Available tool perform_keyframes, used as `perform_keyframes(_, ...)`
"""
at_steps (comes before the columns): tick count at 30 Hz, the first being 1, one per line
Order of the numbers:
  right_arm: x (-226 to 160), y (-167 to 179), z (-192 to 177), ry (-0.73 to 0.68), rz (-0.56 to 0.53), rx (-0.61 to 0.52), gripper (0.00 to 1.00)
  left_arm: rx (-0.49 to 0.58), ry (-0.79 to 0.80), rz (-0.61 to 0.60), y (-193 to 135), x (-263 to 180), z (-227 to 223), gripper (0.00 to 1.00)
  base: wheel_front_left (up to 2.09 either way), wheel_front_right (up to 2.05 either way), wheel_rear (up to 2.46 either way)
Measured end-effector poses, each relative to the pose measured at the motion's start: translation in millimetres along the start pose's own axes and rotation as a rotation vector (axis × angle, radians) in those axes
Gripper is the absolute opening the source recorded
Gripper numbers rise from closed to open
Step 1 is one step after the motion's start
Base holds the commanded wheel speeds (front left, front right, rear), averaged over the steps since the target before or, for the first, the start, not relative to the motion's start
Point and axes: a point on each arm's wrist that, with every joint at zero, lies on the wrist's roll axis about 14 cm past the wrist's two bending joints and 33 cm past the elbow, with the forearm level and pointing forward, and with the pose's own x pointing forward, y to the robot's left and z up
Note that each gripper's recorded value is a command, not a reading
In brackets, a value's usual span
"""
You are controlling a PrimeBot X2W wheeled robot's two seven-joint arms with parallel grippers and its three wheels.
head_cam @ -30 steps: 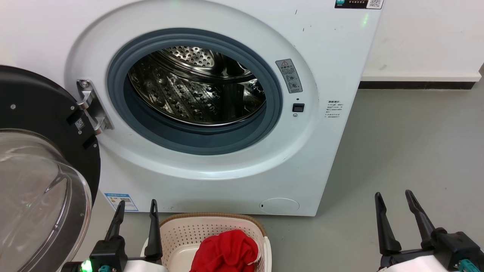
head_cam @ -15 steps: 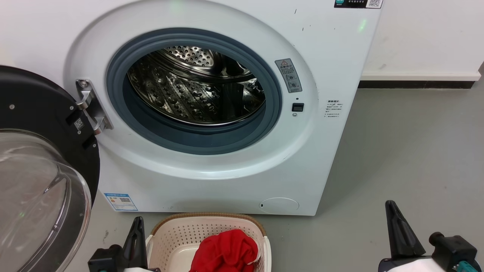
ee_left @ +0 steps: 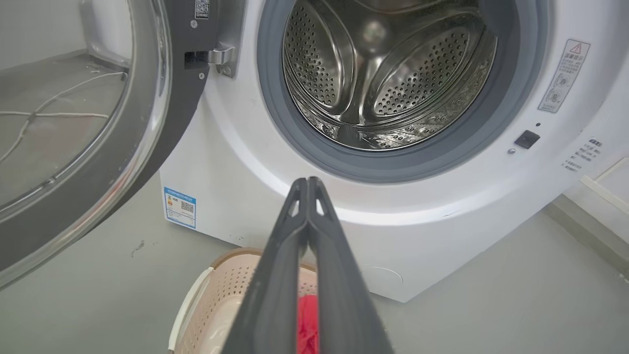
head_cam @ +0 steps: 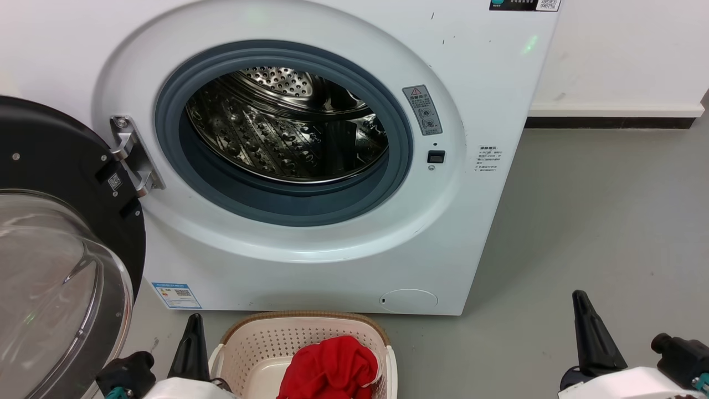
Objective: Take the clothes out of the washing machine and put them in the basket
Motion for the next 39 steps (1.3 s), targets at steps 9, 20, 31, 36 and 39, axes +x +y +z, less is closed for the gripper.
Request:
perform_keyframes(9,6,-4,3,-0.002,-0.023,0.146,0.00,-0.156,0.017,0.016,3,5,0,0.00,0.00,0.00,0.00)
perform_keyframes(20,11,-9,3,0.004,-0.048,0.306,0.00,-0.330,0.036,0.021,3,10,0,0.00,0.00,0.00,0.00)
perform_keyframes(31,15,-14,3,0.011,-0.068,0.451,0.00,-0.481,0.049,0.018,3,15,2,0.00,0.00,0.00,0.00)
perform_keyframes(36,19,-15,5,0.008,-0.073,0.534,0.00,-0.573,0.051,0.012,2,19,4,0.00,0.00,0.00,0.00)
perform_keyframes(39,19,-16,4,0.010,-0.077,0.570,0.00,-0.608,0.055,0.012,1,20,4,0.00,0.00,0.00,0.00)
